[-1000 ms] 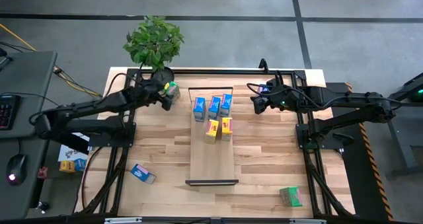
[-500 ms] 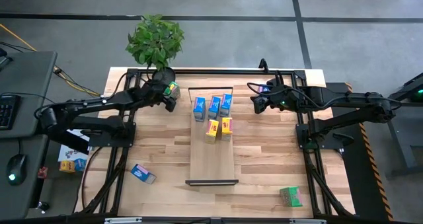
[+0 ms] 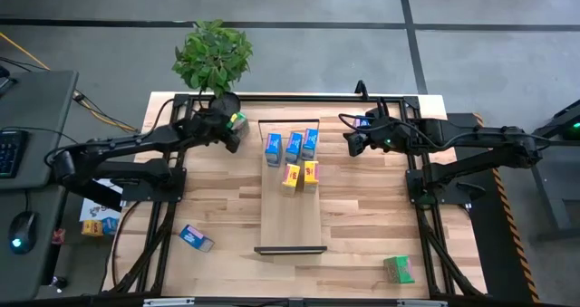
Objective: Stack cereal on shelf
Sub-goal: Put the top green cereal box on the shelf
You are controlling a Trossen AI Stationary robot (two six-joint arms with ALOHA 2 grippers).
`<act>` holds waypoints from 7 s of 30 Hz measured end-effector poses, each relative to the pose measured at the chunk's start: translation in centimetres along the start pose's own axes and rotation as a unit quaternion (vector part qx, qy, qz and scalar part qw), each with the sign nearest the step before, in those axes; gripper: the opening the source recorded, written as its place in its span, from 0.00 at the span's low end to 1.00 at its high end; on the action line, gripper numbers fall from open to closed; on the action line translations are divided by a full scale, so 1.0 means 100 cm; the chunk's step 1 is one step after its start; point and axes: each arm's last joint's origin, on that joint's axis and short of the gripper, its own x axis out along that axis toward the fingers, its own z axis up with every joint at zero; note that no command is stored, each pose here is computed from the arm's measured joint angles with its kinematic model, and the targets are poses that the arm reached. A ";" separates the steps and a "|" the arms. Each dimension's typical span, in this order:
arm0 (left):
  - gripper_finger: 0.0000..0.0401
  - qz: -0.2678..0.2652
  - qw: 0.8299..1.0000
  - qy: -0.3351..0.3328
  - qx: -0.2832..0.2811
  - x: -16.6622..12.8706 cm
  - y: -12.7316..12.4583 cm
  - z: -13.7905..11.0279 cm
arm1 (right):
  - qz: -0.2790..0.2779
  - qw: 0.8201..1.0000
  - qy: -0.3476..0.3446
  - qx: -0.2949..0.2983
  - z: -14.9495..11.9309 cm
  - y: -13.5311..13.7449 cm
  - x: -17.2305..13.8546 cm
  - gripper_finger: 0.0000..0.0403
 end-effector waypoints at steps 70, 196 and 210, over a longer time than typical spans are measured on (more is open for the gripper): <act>0.37 -0.429 0.774 0.094 0.456 -0.059 -0.201 0.015 | 0.017 0.997 0.022 -0.078 -0.002 0.000 0.000 0.69; 0.00 -0.318 0.944 -0.072 0.040 -0.133 -0.066 -0.001 | 0.457 0.887 0.030 -0.062 -0.061 0.153 0.008 0.58; 0.00 -0.324 0.943 -0.060 0.037 -0.121 -0.059 -0.020 | 0.239 0.940 0.122 -0.209 -0.108 0.232 0.048 0.26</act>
